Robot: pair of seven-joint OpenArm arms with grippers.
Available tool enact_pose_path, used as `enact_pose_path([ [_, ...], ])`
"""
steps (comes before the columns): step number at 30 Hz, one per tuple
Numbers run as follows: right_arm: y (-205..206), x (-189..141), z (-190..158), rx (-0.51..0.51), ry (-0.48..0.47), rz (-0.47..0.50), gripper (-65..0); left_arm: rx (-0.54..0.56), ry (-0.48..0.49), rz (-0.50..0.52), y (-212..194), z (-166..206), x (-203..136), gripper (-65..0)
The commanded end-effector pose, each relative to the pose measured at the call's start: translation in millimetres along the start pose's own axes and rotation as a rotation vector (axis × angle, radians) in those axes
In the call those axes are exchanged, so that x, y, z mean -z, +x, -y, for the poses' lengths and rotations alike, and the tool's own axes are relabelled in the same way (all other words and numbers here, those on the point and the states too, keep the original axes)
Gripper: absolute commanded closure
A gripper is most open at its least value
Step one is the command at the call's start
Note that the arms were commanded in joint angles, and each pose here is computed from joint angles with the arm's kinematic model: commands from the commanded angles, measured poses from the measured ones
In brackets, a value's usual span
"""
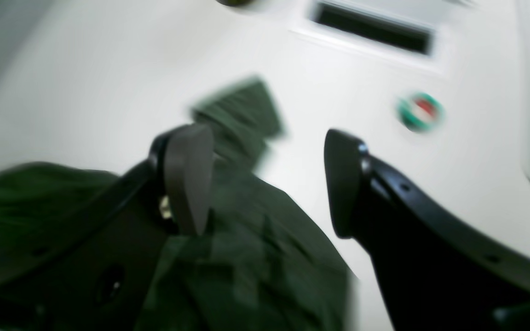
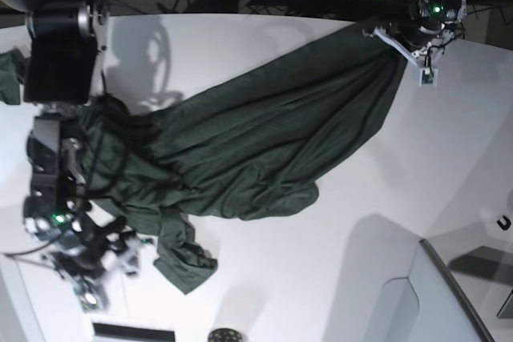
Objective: Layout the t-shirt on the table in an organized manner, then fold the t-shirt properly
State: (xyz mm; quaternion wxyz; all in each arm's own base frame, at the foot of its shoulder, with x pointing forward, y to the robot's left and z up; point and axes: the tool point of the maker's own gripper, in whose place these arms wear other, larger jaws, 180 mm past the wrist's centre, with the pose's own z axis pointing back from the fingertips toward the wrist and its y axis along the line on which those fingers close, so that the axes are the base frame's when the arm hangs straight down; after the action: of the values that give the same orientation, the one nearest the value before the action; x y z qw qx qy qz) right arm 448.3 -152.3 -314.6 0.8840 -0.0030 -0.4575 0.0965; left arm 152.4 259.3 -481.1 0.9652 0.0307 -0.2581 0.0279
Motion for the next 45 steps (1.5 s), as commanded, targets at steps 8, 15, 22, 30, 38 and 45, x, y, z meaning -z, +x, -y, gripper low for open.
enact_pose_path([
  [8, -106.0, 2.9, 64.1, 0.084, -0.091, -0.280, -3.2, 0.038, -0.033, 0.180, 56.5, 19.2, -29.4, 0.0],
  [15, -160.2, 14.4, 70.1, 0.118, -0.080, -0.377, 0.0, 0.005, -0.053, 0.145, 49.9, 30.5, -9.1, 0.0],
  [22, -186.3, 22.8, 86.0, 0.167, -0.093, -0.444, 0.0, 0.064, 0.038, 0.032, 20.6, -0.7, 15.9, 0.0],
  [30, -174.7, 37.7, 111.9, 0.188, -0.128, -0.319, 0.0, 0.223, 0.165, 0.037, 35.3, -30.2, 39.7, 0.0],
  [38, -135.8, 47.1, 120.6, 0.183, -0.141, -0.181, 0.0, 0.206, 0.207, 0.103, 98.1, -48.2, 57.4, 0.0],
  [45, -114.8, 7.7, 96.0, 0.075, -0.136, -0.205, -4.2, 0.211, 0.199, 0.172, 135.1, -32.9, 32.6, 0.0],
])
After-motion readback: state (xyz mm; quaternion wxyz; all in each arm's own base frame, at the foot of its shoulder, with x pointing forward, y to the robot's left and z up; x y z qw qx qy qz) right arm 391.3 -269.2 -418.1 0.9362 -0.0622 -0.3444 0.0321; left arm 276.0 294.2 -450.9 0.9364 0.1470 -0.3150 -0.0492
